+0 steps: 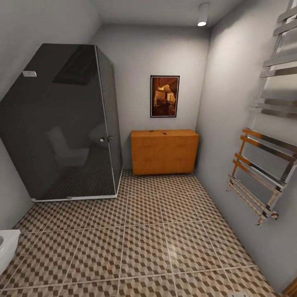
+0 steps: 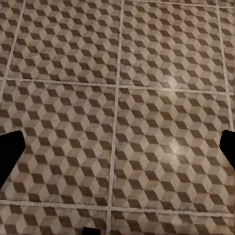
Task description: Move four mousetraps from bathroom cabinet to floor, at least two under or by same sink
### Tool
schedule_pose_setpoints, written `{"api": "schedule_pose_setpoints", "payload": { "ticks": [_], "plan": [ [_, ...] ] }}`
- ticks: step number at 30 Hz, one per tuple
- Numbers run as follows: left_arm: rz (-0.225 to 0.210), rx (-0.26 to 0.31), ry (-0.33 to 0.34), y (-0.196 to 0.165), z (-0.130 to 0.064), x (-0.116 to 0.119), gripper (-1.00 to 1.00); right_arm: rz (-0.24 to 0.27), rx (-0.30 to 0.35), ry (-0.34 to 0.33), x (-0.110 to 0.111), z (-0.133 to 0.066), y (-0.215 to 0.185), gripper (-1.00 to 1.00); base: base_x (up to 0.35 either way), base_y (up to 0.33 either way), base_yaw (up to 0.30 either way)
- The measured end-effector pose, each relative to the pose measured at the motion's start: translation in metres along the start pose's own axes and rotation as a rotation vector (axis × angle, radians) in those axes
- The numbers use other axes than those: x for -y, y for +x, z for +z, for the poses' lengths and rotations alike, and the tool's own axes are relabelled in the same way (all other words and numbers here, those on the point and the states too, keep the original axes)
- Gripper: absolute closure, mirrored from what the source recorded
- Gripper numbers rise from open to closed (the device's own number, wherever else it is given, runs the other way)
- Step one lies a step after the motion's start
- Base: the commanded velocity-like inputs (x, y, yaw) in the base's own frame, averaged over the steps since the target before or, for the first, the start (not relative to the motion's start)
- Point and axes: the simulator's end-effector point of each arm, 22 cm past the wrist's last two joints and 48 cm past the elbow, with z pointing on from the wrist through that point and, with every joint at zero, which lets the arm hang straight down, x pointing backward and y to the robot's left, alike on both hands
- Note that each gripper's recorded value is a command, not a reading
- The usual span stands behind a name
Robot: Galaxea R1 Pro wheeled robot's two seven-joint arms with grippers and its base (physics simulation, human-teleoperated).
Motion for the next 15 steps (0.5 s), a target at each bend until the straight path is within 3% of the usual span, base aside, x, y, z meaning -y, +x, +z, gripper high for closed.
{"api": "schedule_pose_setpoints", "payload": {
  "ticks": [8, 15],
  "plan": [
    [0.000, 0.000, 0.000, 0.0000, 0.0000, 0.0000, -1.00, 0.005, -0.001, -0.008, -0.0067, -0.0001, 0.0003, -1.00, 0.331, 0.000, 0.007],
    [-0.001, 0.000, 0.001, 0.0001, -0.0001, 0.0008, -1.00, 0.005, -0.001, -0.009, -0.0080, -0.0002, 0.0003, -1.00, 0.331, 0.000, 0.156]
  ]
}}
